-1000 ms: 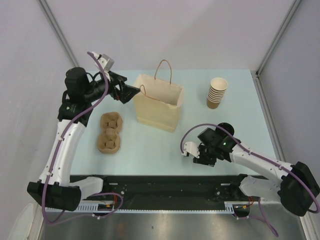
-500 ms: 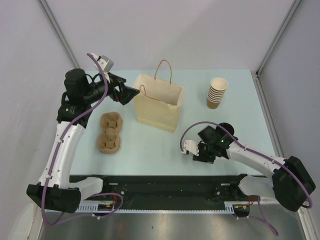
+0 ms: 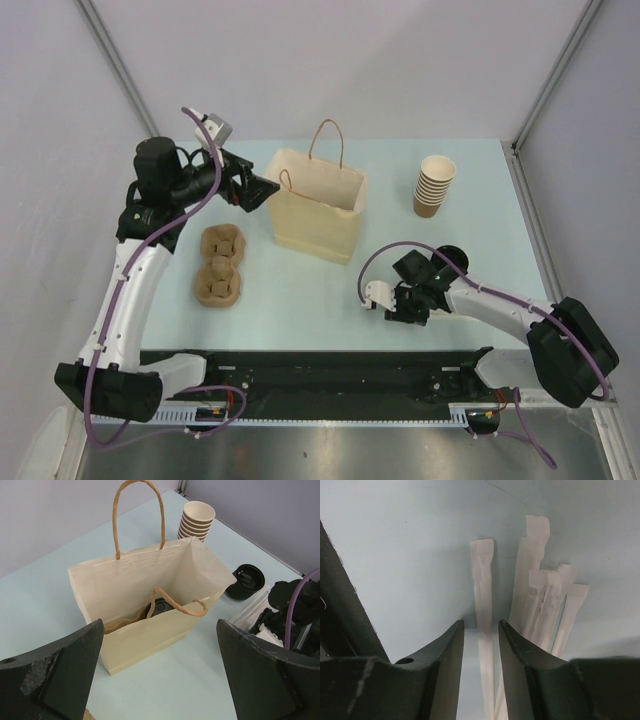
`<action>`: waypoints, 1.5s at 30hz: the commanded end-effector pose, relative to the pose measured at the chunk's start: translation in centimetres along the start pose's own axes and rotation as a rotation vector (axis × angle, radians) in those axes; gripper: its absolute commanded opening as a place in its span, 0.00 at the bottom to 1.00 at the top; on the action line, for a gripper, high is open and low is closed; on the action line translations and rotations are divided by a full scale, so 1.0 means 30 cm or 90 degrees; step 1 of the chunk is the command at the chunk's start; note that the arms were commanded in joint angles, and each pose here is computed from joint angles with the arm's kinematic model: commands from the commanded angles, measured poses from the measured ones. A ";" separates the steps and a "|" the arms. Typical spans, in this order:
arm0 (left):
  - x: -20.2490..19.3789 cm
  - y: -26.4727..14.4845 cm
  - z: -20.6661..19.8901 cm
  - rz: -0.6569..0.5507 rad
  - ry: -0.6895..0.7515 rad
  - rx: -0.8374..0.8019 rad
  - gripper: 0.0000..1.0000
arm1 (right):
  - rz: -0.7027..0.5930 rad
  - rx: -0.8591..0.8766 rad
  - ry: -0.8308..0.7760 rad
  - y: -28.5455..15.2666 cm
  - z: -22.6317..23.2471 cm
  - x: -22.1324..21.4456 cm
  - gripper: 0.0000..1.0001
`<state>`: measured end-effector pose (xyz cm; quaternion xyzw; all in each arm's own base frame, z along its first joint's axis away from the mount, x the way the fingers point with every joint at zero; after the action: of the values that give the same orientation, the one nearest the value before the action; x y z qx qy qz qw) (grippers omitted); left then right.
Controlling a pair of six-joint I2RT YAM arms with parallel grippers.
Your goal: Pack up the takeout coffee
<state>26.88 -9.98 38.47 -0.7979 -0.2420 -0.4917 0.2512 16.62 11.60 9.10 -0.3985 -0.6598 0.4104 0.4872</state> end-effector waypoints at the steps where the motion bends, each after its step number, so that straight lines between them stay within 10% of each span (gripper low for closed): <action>1: 0.031 -0.010 -0.002 -0.011 0.040 0.003 0.99 | -0.014 0.000 -0.026 0.013 -0.011 0.018 0.36; 13: 0.031 -0.013 0.004 -0.013 0.053 0.015 0.99 | 0.004 0.060 -0.029 0.073 0.015 0.012 0.29; 25: 0.036 -0.014 0.005 -0.020 0.055 0.017 0.99 | -0.044 0.071 -0.019 -0.028 0.043 0.091 0.00; 45: 0.159 -0.001 -0.047 -0.083 0.041 -0.030 1.00 | -0.461 -0.223 0.029 -0.829 -0.261 0.572 0.00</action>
<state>27.71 -10.01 40.42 -0.7814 -0.2577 -0.5137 0.2433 17.54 19.16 32.46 -0.2641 -0.7924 0.1658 0.5243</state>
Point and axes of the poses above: each gripper's point midway between its finger pads, its own y axis out along the fingers, its own z axis along the line the jaws close on, x = y × z, the point moved 8 cm from there along -y, back along the fingers, and after that the axes turned 14 degrees about -y, right-handed, at the moved point
